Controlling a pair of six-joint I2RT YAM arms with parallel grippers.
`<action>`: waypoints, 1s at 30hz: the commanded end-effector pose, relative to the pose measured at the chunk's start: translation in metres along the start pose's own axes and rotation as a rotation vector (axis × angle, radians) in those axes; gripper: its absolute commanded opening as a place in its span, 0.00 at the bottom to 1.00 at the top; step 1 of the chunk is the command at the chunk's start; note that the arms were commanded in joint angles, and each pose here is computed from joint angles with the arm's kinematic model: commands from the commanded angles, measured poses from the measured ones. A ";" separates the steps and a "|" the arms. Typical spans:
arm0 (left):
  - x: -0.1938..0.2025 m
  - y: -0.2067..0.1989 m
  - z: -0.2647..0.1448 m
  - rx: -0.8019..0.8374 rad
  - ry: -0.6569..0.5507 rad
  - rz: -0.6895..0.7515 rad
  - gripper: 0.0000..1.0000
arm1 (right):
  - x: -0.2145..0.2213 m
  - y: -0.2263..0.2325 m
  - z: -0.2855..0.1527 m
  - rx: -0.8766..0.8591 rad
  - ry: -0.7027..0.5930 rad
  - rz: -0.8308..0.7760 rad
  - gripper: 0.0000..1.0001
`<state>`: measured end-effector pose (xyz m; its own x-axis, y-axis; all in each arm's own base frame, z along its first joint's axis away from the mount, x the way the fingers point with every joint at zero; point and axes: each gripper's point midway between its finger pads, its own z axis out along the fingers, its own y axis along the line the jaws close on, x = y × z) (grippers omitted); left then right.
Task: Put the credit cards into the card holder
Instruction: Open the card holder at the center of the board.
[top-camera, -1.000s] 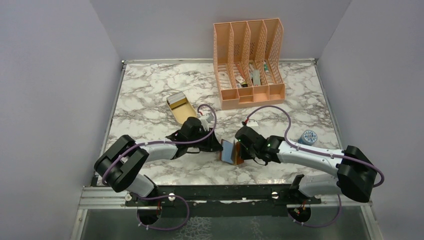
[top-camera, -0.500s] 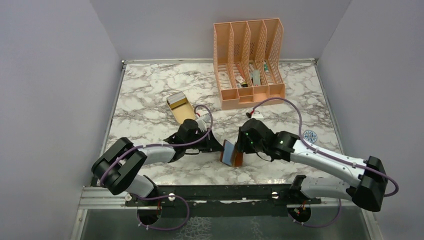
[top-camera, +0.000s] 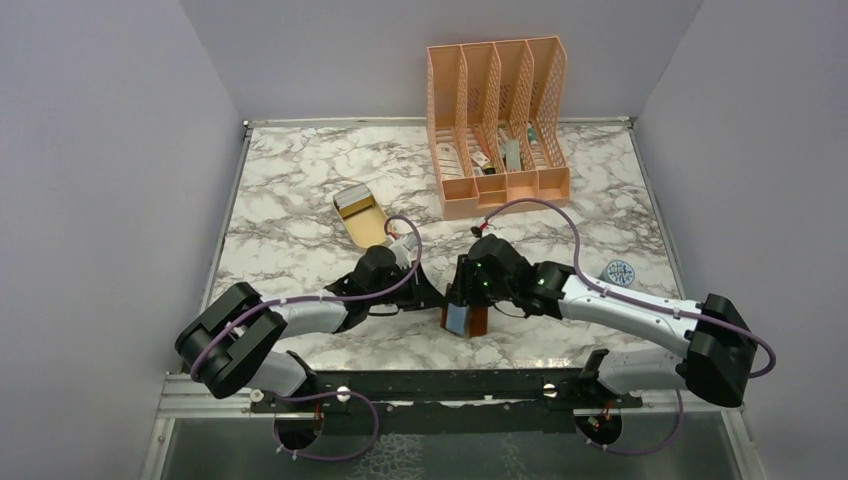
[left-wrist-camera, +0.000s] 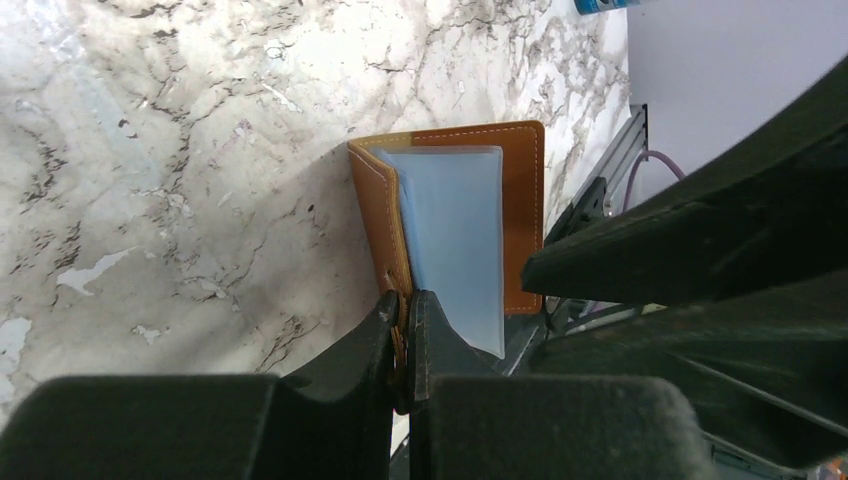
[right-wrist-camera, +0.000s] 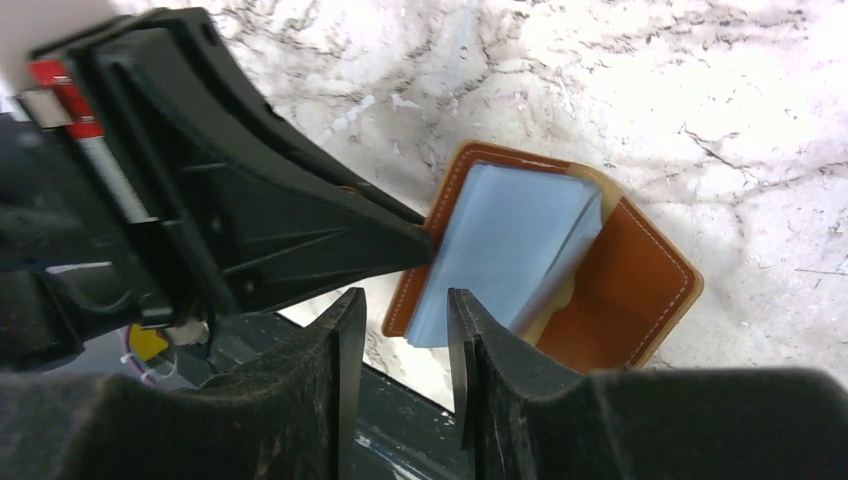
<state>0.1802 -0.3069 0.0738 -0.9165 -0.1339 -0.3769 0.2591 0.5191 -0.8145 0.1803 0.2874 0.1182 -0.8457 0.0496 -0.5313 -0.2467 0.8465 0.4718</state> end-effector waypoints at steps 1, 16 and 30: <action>-0.009 -0.004 -0.004 0.005 -0.074 -0.001 0.00 | 0.006 -0.004 0.010 0.012 0.013 0.033 0.35; -0.008 0.000 -0.007 -0.007 -0.086 -0.003 0.00 | 0.030 -0.013 0.032 0.029 0.093 0.031 0.37; -0.008 -0.001 -0.008 -0.004 -0.088 -0.003 0.00 | 0.035 -0.022 0.035 0.065 0.103 0.033 0.36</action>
<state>0.1809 -0.2973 0.0697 -0.9070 -0.1834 -0.3790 0.2275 0.5439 -0.8077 0.1734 0.2903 0.0698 -0.8949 0.0205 -0.4458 -0.2006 0.8739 0.4428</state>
